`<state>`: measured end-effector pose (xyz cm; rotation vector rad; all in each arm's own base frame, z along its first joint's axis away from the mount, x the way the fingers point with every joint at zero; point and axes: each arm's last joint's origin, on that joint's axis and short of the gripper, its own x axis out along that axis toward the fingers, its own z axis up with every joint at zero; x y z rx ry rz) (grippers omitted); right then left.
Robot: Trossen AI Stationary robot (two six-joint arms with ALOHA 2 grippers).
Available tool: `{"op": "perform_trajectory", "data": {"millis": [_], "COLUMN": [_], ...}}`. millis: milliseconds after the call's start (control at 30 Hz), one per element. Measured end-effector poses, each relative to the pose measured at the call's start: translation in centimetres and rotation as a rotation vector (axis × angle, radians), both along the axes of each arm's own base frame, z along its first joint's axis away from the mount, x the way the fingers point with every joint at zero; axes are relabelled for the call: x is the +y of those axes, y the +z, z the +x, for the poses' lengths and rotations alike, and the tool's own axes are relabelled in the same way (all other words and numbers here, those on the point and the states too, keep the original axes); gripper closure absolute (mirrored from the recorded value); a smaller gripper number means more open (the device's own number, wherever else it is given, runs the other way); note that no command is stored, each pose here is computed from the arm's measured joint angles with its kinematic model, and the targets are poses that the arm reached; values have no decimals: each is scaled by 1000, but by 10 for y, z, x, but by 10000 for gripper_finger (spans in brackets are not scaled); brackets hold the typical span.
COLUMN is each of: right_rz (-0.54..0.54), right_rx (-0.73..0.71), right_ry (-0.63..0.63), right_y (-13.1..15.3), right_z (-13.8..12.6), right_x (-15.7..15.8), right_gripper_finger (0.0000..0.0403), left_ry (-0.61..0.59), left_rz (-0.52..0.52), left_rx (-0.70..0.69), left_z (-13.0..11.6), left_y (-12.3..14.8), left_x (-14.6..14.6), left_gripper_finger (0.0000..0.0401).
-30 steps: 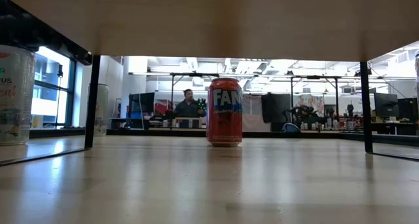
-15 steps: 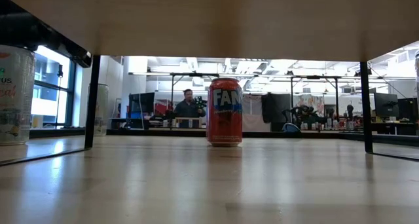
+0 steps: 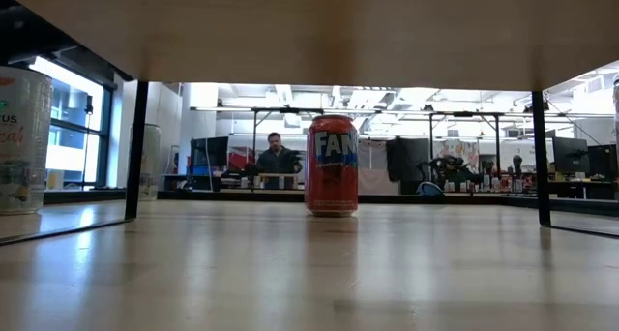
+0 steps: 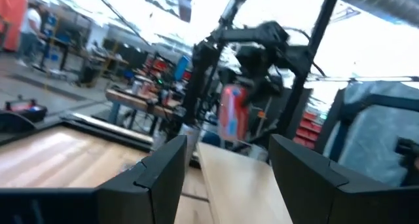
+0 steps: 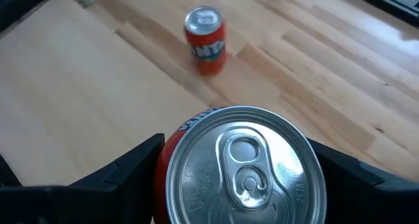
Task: Place canned beverage on shelf
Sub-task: Put the top right red soda can on the shelf
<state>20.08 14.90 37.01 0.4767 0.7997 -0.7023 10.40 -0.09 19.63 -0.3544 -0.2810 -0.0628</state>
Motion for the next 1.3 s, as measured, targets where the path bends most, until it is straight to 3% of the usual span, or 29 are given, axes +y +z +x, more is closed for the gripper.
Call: {"op": "perform_trajectory", "data": {"millis": [133, 333, 500, 767, 967, 1300], "right_rz": [-22, -174, -209, -266, -163, -146], "right_rx": [-6, -41, 23, 61, 150, 124], "right_ry": [21, 84, 101, 156, 98, 12], "right_y": [-3, 0, -13, -12, -18, -19], "right_z": [15, 30, 36, 39, 53, 61], "right_x": [18, 37, 40, 34, 18, 9], "right_gripper_finger": [112, 112, 112, 112, 112, 112], "left_ry": [20, 24, 22, 15, 14, 7], "left_rz": [5, 20, 12, -12, -15, -38], "left_rx": [-4, -2, -3, -8, -6, 15], "left_z": [0, 0, 0, 0, 0, 0], "left_y": [0, 0, 0, 1, 1, -1], "left_x": [1, 1, 1, 1, 1, 1], "left_gripper_finger": [192, 192, 192, 192, 192, 192]}}
